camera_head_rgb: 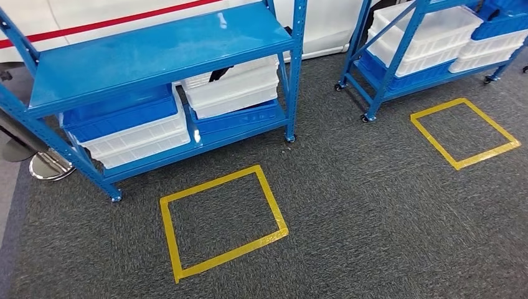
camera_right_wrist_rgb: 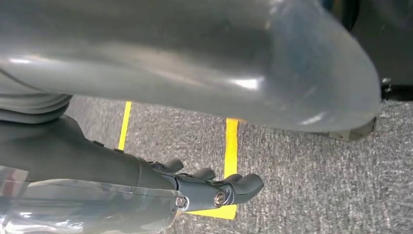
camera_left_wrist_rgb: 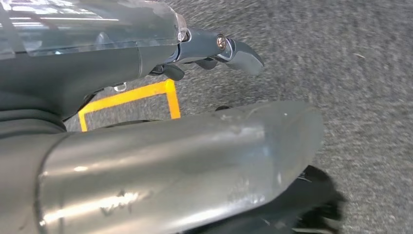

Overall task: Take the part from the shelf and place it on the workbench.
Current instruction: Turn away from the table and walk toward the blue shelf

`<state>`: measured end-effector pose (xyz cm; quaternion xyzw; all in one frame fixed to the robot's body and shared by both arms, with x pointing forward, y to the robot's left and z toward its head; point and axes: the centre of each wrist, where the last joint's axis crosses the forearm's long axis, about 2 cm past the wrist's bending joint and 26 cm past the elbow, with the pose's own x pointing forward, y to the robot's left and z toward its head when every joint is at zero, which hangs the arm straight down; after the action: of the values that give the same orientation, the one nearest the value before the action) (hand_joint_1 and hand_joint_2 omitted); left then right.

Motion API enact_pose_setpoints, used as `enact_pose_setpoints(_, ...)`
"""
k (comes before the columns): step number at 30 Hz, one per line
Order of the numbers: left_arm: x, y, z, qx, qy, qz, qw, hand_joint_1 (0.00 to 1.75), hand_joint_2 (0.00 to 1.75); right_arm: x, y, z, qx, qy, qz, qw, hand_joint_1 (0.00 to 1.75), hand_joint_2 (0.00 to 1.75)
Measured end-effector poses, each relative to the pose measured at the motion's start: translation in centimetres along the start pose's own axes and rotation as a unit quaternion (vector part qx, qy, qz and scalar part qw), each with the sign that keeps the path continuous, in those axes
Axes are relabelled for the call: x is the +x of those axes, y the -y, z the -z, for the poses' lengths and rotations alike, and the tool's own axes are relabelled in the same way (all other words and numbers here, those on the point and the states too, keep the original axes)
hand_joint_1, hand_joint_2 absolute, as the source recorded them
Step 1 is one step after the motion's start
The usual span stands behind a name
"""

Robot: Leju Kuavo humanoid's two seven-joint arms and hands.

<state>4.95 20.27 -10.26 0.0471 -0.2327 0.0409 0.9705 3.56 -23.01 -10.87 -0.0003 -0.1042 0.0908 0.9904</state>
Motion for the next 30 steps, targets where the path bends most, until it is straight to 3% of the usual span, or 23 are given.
enact_pose_setpoints(21, -0.09, 0.03, -0.05, 0.002, 0.003, 0.0, 1.0, 0.0, 0.0, 0.25, 0.09, 0.01, -0.034, 0.001, 0.013, 0.999, 0.0, 0.0)
enact_pose_setpoints(24, -0.08, 0.03, -0.04, 0.002, -0.005, -0.004, 1.0, 0.0, 1.31, 0.31, -0.06, 0.0, -0.033, 0.0, 0.014, 0.999, 0.0, 0.0)
enact_pose_setpoints(25, -0.09, 0.03, -0.04, 0.002, -0.011, -0.007, 1.0, 0.0, 1.31, 0.32, -0.09, 0.0, -0.033, 0.0, 0.014, 0.999, 0.0, 0.0)
enact_pose_setpoints(28, -0.12, 0.03, -0.05, 0.0, -0.024, -0.017, 1.0, 0.0, 0.0, 0.35, -0.14, -0.01, -0.032, -0.001, 0.013, 0.999, 0.0, 0.0)
enact_pose_setpoints(30, -0.12, 0.03, -0.05, -0.003, -0.027, -0.021, 0.999, 0.0, 0.0, 0.36, -0.14, -0.01, -0.03, 0.0, 0.012, 0.999, 0.0, 0.0)
